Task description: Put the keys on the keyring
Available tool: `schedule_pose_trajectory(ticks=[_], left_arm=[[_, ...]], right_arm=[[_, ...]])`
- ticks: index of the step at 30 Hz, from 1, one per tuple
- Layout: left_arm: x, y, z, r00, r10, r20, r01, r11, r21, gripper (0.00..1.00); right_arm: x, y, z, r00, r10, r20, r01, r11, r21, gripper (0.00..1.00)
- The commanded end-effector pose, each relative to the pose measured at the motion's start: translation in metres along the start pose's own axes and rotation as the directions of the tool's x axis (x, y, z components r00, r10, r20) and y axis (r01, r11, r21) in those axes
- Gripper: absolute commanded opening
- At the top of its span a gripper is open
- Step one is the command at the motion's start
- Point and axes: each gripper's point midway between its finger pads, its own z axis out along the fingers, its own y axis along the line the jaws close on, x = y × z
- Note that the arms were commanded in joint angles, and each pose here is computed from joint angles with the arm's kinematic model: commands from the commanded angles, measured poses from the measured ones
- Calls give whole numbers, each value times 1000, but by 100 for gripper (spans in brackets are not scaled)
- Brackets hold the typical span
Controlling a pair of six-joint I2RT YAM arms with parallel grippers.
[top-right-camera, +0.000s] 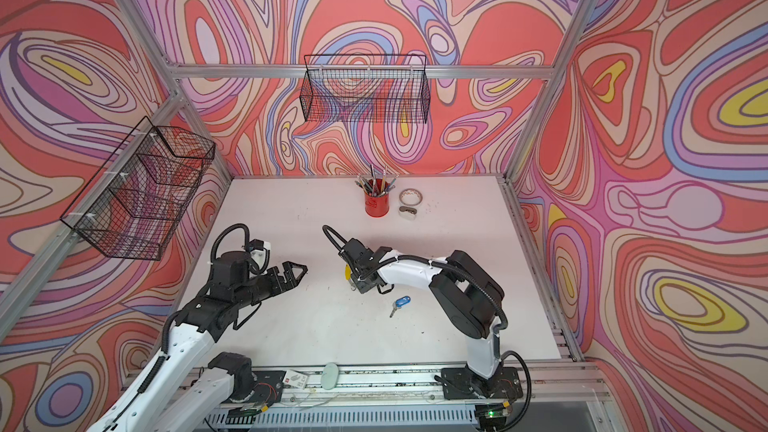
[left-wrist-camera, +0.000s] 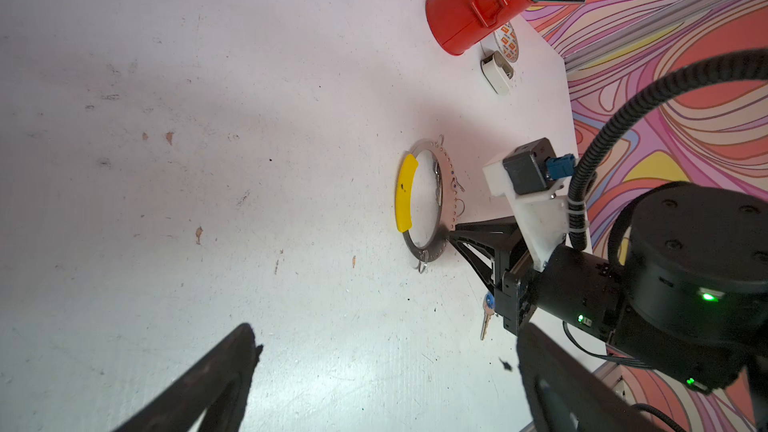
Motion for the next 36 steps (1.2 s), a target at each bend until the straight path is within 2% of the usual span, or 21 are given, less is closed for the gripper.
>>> schedule_pose_trajectory(ticks=[1, 6, 8, 16, 20, 30, 36], left_arm=[[-9, -7, -3, 1000, 21, 20, -21, 1000, 19, 100], [-9, -7, -3, 1000, 18, 20, -18, 1000, 20, 100], [-9, -7, -3, 1000, 18, 22, -18, 1000, 24, 100], [-9, -8, -3, 1000, 16, 19, -16, 1000, 26, 100], [-10, -8, -7, 999, 22, 30, -23, 999, 24, 100], [-10, -10, -8, 999, 23, 31, -24, 999, 34, 100], [-9, -10, -8, 999, 22, 32, -23, 999, 33, 100]], right_arm=[[0, -4, 4, 1000, -16, -9, 16, 999, 32, 12], [2, -8, 6, 999, -34, -19, 35, 998, 60, 12], [2, -5, 4, 999, -51, -15, 52, 997, 61, 22], [-9, 4, -17, 989, -140, 44, 136, 987, 89, 35], [-2, 3, -22, 971, -238, -13, 238, 962, 131, 40], [19, 7, -18, 927, -357, -113, 366, 927, 81, 40], [14, 3, -11, 920, -375, -119, 388, 914, 117, 39]])
